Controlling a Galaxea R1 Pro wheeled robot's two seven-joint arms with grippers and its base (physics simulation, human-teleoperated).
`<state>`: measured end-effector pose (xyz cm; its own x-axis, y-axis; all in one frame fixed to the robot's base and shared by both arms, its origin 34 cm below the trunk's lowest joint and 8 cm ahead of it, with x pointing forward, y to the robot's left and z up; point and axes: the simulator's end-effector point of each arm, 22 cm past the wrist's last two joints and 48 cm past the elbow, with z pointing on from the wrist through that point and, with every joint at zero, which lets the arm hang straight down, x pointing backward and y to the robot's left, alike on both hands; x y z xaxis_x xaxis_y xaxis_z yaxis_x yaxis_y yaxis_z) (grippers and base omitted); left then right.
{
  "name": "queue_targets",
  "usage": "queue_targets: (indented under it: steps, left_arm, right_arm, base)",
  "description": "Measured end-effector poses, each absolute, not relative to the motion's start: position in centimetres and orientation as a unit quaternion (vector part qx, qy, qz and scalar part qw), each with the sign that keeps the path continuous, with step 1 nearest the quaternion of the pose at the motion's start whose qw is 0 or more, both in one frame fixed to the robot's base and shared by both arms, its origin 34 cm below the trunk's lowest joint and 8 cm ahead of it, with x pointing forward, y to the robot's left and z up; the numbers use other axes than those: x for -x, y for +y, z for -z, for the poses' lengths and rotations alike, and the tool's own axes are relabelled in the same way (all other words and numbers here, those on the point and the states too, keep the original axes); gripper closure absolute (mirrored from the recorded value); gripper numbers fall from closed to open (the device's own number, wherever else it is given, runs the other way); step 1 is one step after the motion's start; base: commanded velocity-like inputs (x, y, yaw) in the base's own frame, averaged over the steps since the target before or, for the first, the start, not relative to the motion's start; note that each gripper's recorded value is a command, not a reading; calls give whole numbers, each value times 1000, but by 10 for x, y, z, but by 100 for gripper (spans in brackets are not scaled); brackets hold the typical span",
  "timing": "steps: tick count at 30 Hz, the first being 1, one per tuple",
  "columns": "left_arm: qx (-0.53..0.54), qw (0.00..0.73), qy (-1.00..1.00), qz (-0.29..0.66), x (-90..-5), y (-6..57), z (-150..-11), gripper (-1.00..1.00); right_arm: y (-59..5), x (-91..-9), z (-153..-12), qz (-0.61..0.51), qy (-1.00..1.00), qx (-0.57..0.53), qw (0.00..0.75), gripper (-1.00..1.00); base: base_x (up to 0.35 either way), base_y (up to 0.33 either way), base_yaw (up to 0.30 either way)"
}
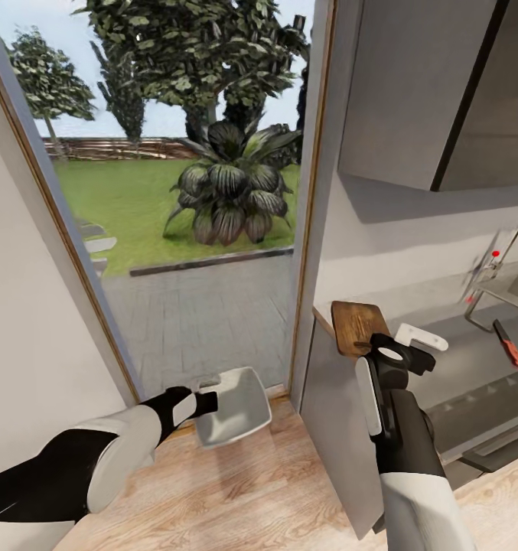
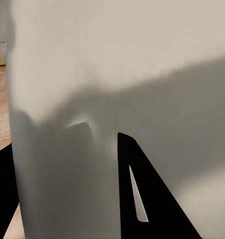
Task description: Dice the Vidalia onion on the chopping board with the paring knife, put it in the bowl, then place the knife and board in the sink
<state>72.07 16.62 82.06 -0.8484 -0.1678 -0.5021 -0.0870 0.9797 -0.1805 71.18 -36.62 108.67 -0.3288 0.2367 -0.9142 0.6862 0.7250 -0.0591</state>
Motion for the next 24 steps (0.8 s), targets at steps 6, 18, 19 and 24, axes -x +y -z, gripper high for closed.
queue_targets:
  steps: [6, 18, 19, 24]
  left_arm:
    - [69, 290, 952, 74, -728, 168, -825, 100]
    - [69, 294, 950, 76, -729, 165, -825, 100]
    - [69, 294, 950, 76, -729, 165, -825, 100]
    - [69, 290, 952, 75, -725, 166, -820, 100]
  right_arm:
    - [-366, -712, -1087, 225, 783, -295, 499, -100]
    - [-366, -712, -1087, 226, 783, -294, 499, -100]
    - [-367, -712, -1086, 226, 783, -294, 498, -100]
    - [-369, -711, -1083, 227, 784, -297, 495, -100]
  base:
    - [0, 0, 0]
    - [0, 0, 0]
    - [0, 0, 0]
    - [0, 0, 0]
